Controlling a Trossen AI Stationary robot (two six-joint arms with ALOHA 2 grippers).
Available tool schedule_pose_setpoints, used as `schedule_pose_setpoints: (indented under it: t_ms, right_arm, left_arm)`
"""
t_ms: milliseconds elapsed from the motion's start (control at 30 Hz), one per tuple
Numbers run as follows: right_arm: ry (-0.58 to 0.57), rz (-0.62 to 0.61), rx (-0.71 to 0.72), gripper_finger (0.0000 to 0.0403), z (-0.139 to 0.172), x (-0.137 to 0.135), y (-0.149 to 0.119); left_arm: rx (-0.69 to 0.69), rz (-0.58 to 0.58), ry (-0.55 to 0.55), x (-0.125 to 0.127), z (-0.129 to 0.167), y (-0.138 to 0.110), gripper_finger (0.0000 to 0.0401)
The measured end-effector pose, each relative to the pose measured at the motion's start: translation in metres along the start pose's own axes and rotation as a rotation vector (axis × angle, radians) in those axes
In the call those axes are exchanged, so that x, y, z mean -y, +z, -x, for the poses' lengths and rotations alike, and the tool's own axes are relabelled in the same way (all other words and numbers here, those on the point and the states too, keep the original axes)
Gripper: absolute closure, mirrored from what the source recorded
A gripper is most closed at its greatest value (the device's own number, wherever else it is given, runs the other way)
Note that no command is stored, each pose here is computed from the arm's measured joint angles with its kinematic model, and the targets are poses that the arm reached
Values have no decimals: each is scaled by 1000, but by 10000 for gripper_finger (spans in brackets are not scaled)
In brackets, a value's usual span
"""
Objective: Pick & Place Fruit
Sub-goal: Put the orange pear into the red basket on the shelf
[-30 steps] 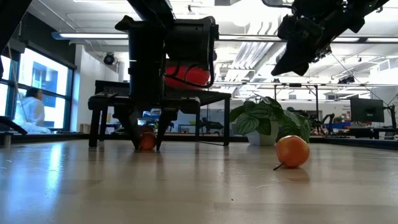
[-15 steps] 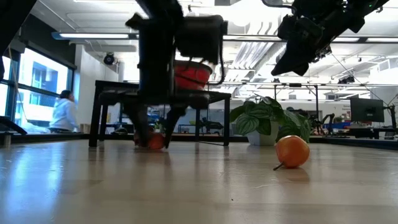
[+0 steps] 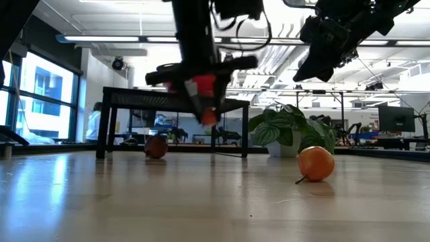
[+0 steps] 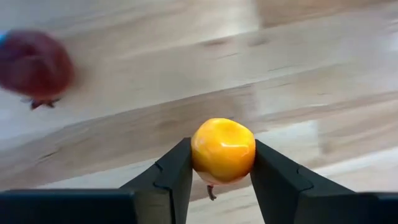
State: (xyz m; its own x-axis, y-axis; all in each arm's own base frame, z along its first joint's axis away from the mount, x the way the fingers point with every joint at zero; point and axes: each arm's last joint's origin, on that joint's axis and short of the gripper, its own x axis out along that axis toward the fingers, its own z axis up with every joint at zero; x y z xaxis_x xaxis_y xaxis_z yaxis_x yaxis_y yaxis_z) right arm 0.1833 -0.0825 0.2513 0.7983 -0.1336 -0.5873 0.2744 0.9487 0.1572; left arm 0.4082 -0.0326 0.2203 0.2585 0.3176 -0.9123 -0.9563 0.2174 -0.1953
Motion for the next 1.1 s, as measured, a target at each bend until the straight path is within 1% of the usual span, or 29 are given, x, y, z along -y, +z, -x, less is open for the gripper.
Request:
schedule_pose_setpoints:
  t_ms: [200,400,567,667,767,900,1000,1100]
  right_arm:
    - [0,7,0,401,0,0,0]
    - [0,19,0,401,0,0,0]
    - [0,19,0,401,0,0,0]
    - [0,19,0,401,0,0,0]
    - [0,19,0,401,0,0,0]
    - [0,19,0,401,0,0,0]
    - [0,19,0,401,0,0,0]
    - [0,19,0,401,0,0,0]
  left_arm:
    - [41,-50,-88,16,24,12,265]
    - [103,-152,-199,32,61,31,265]
    - [222,-233,-298,43,100,54,265]
    - [295,-289,-334,46,122,67,265]
    - [346,-325,-349,44,139,83,265]
    - [387,-348,-328,36,155,104,265]
    - [407,-361,-301,30,158,119,265]
    - [415,-368,-264,25,153,132,265]
